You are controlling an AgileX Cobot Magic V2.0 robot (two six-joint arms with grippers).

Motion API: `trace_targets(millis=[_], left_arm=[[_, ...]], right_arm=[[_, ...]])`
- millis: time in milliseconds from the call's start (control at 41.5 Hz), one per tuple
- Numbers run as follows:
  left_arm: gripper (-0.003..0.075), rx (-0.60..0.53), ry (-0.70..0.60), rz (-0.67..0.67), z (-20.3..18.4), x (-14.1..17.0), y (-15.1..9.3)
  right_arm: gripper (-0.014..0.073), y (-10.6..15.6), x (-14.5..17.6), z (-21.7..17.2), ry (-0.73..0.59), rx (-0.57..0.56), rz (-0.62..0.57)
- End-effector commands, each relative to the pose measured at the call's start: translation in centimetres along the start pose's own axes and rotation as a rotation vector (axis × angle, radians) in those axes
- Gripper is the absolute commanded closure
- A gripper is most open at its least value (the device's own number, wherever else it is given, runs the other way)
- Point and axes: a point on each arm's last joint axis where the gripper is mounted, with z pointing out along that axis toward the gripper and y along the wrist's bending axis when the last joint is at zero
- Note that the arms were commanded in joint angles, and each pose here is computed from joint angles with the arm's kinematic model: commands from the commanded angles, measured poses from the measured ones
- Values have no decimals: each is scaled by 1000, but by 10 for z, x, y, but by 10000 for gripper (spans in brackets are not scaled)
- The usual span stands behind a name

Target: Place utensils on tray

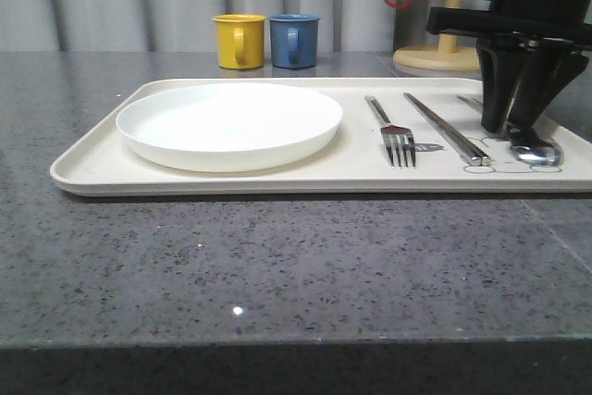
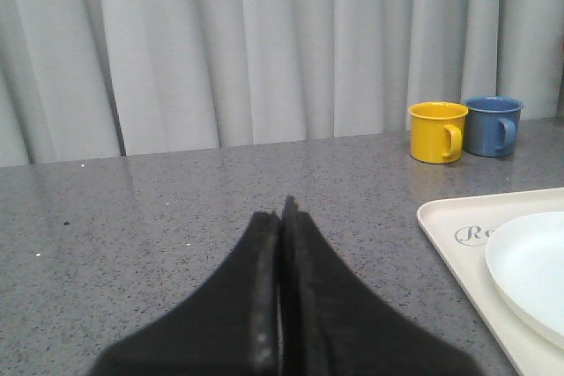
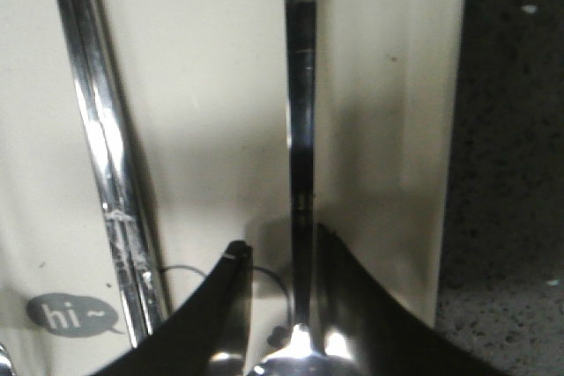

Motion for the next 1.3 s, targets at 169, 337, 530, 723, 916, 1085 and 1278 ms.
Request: trace_targets(millis=[169,337,530,723,916,1085,1278], left_arm=[[739,-17,-101,-12,0,-16,2],[739,-17,-101,-12,0,-16,2],[739,-17,-101,-12,0,-16,2],[739,-17,-101,-12,0,-16,2],[739,-17,-101,-12,0,-16,2],[739,-17,-101,-12,0,-16,2],[739,-17,-101,-12,0,-16,2]], right_arm=[[253,3,16,-62,-155,-29,-30],[257,1,28,-91,-236,-22,-50],[417,-5,44,-125,-343,15,-86],[603,-13,58,-158,-498,76,-120],[661,-17,76,-185,-603,90,-150],[661,-23,102,-199,-662,82,-174],[661,-37,147,-189,-752,66,-207]])
